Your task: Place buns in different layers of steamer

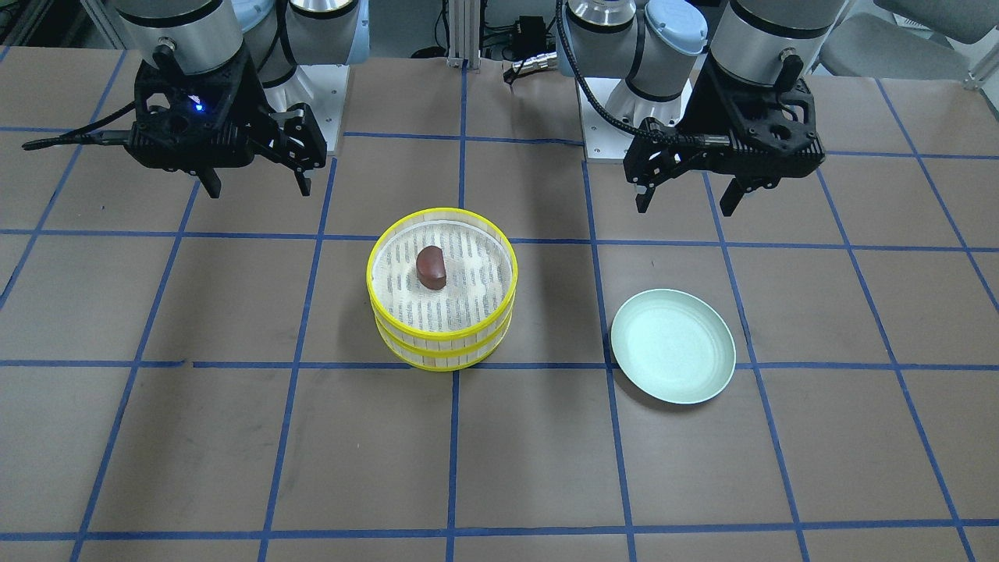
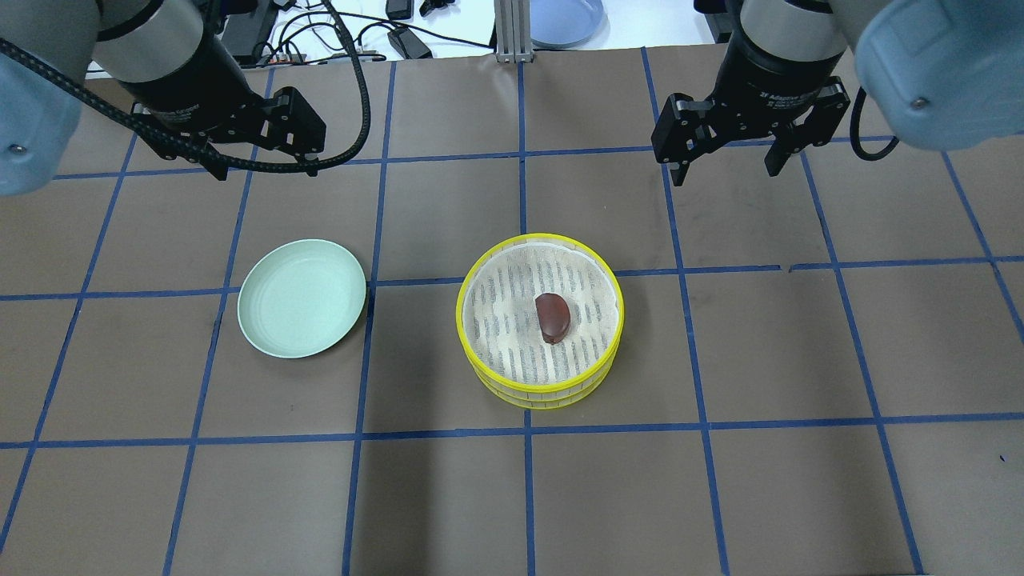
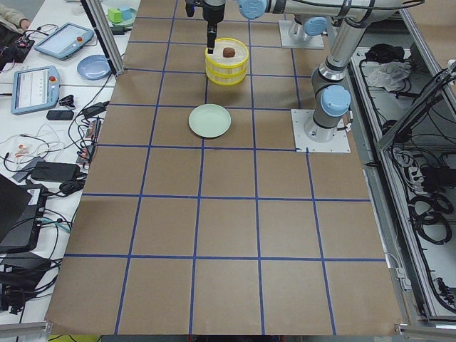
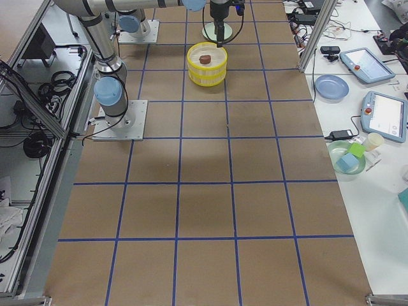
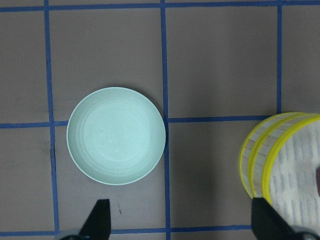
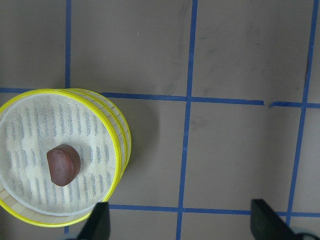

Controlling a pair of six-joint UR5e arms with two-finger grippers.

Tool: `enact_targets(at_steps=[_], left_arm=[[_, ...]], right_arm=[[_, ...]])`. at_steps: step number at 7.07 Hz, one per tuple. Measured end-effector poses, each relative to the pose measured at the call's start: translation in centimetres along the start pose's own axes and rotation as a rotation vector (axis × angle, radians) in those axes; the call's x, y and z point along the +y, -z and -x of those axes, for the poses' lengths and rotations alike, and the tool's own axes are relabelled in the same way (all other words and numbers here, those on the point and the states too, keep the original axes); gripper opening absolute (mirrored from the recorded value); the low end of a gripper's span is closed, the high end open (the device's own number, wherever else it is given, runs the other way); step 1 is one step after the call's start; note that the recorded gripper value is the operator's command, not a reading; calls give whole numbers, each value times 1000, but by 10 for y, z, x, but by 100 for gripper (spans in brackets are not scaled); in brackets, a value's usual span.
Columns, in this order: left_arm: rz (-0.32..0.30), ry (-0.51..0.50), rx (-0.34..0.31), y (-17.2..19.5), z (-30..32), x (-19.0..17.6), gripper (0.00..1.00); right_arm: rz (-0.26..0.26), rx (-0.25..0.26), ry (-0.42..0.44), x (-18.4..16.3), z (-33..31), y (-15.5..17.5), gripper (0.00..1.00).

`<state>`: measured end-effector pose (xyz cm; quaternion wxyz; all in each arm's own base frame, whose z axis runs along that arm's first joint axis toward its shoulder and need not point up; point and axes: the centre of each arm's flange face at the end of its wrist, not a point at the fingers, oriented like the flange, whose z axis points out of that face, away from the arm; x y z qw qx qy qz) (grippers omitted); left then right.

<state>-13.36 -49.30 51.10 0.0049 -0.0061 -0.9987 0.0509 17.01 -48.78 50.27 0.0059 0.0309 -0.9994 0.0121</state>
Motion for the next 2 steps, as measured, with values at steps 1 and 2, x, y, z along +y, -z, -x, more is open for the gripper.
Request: enact_targets(at_steps=[1,2], left_arm=[[1,-1,-1,0,0,0,100],[0,-2,-1,0,1,0,100]], right_arm=[[0,0,0,0,0,0,100],[-1,-1,-1,0,0,0,100]])
